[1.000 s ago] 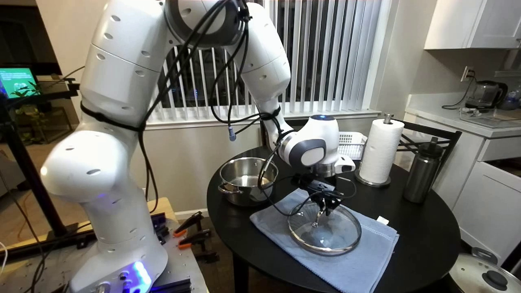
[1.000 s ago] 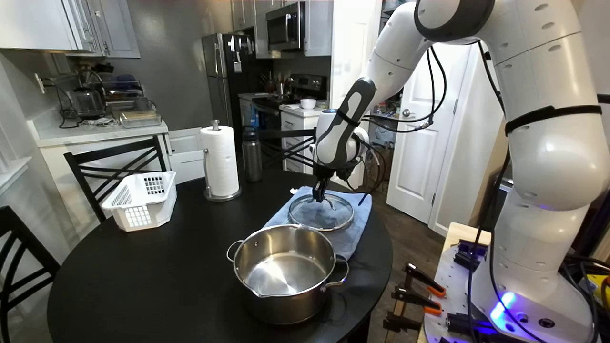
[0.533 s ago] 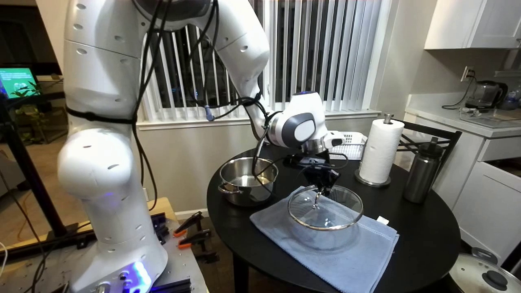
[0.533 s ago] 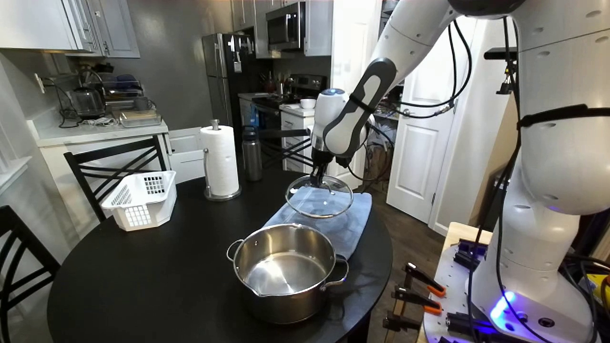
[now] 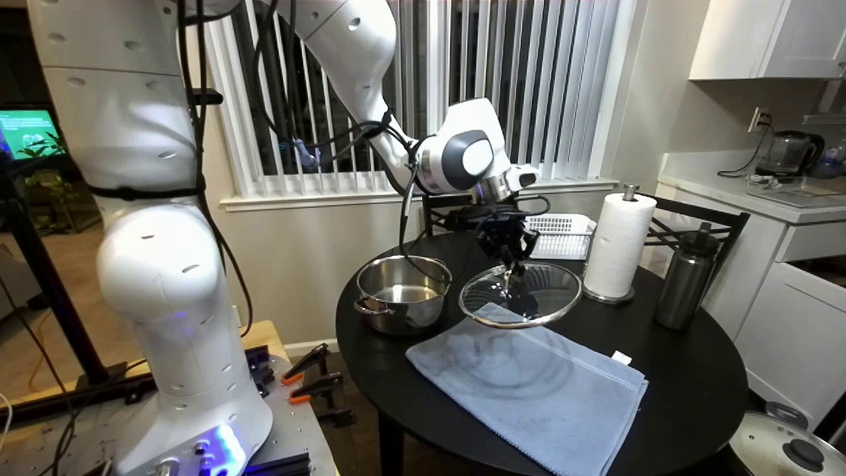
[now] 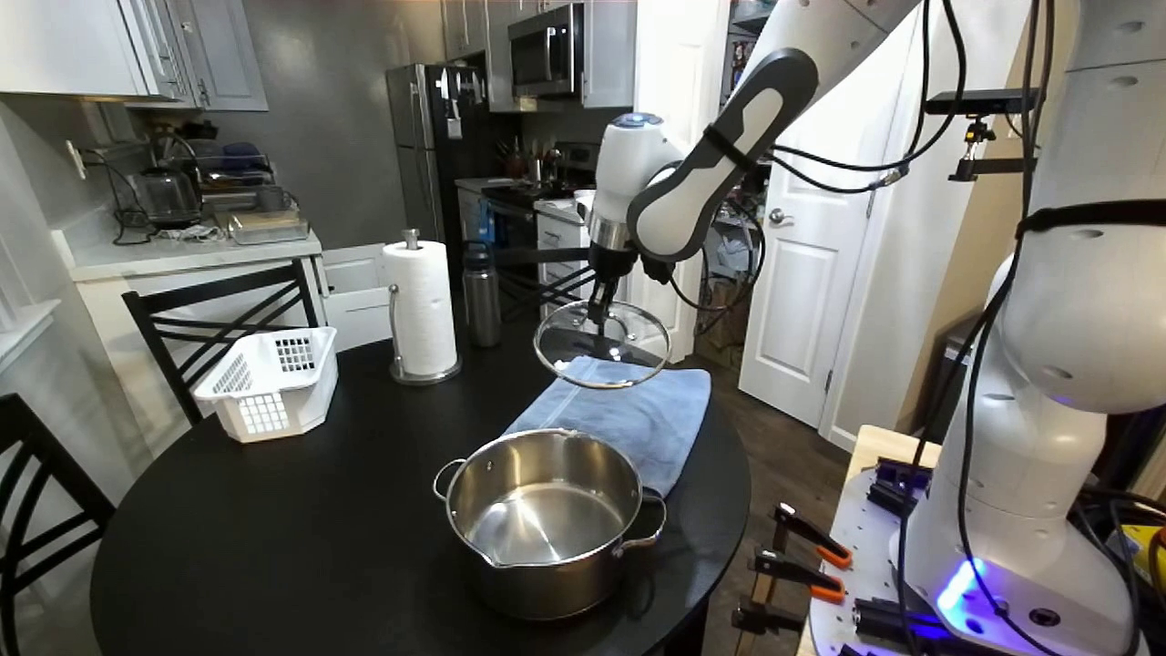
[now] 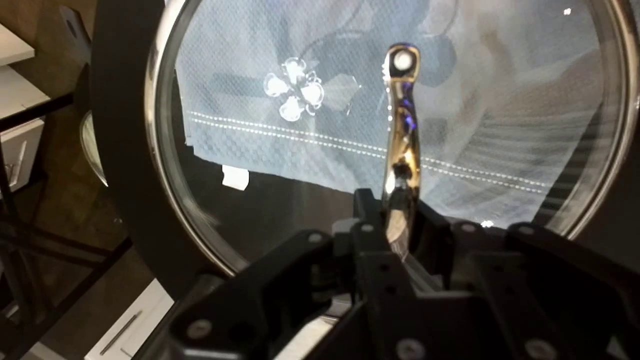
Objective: Put the glass lid on the silver pot
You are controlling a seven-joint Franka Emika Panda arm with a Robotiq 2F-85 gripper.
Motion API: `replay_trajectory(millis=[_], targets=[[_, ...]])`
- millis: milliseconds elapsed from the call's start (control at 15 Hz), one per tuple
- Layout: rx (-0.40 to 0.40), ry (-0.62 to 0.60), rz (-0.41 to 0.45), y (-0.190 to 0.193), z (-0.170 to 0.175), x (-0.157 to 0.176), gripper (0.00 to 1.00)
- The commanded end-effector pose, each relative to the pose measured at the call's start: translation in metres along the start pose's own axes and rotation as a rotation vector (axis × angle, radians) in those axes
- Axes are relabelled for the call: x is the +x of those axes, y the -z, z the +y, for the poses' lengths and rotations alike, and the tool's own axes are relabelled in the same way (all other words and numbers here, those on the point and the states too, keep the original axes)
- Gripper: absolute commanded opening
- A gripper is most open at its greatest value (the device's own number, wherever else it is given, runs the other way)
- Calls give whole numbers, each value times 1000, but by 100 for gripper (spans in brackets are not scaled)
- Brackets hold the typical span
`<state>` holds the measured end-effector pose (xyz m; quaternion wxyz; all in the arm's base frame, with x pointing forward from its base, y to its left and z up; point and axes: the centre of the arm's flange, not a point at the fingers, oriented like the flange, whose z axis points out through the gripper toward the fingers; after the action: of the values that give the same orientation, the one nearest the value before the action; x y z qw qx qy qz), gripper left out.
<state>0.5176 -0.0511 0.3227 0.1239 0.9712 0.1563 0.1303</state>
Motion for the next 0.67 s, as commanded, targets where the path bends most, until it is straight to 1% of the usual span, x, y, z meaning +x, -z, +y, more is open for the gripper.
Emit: replay_trajectory(millis=[0,200,267,467,600], targets=[[4,7,15,47,-21,5,4],[52,20,-34,54,-46,16,4],[82,13,-52,55,-56,20,4],[143,15,-74,58,-89,29,4],[159,43,-79,64,-112,34,4]])
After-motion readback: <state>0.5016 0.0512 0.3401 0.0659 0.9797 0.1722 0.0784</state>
